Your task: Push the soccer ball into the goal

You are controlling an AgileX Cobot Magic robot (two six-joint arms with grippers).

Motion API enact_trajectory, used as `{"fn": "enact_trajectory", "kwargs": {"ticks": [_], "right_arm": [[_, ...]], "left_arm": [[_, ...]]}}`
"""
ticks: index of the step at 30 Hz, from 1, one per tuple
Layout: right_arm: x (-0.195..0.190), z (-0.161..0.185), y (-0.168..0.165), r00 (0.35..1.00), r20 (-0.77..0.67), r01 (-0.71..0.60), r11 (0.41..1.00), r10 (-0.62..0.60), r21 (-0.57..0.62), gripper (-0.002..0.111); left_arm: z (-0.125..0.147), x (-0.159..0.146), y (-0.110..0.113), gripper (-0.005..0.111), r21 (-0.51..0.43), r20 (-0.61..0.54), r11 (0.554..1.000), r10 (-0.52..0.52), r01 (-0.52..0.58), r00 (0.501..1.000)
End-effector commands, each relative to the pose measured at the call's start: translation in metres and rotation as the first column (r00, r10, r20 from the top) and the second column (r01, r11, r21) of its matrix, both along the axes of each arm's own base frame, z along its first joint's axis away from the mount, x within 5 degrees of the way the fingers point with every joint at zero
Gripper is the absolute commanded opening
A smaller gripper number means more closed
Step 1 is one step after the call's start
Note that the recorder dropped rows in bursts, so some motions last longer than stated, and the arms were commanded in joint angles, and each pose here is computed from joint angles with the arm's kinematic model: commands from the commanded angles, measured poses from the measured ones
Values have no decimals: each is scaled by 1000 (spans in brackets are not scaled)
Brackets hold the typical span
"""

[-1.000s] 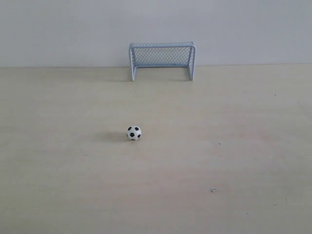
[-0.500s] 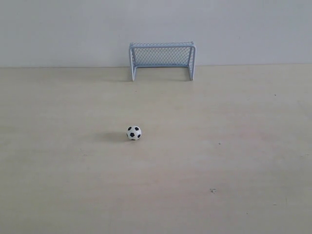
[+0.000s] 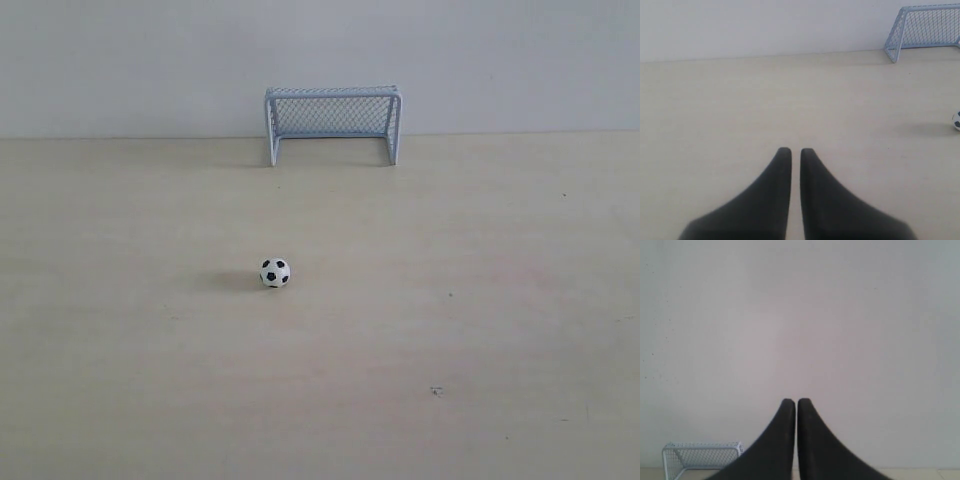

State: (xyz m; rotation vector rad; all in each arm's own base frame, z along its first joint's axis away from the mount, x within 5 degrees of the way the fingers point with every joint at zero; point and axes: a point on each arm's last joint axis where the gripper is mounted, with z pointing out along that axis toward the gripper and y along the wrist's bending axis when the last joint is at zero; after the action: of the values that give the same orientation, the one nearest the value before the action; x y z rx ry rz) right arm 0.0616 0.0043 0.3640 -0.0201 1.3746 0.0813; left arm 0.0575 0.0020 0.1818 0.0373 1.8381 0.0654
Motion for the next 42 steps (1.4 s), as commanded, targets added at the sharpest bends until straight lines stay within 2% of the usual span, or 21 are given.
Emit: {"fn": "enact_trajectory", "kwargs": {"ticks": [1, 13, 21, 31, 42], "right_arm": [[9, 17, 1, 999, -38, 5, 998, -8, -68, 0], [37, 43, 3, 988, -154, -11, 980, -20, -199, 0], [61, 48, 6, 955, -296, -62, 966, -15, -250, 0], [96, 54, 17, 895, -439, -217, 934, 74, -284, 0], [131, 62, 33, 810, -552, -415, 859, 200, -298, 0]], "left_arm": [[3, 0, 0, 6, -15, 19, 1000, 7, -7, 1000], [3, 0, 0, 6, -15, 19, 1000, 7, -7, 1000], [3, 0, 0, 6, -15, 19, 1000, 7, -7, 1000], [3, 0, 0, 6, -15, 19, 1000, 7, -7, 1000], [3, 0, 0, 6, -15, 19, 1000, 7, -7, 1000]]}}
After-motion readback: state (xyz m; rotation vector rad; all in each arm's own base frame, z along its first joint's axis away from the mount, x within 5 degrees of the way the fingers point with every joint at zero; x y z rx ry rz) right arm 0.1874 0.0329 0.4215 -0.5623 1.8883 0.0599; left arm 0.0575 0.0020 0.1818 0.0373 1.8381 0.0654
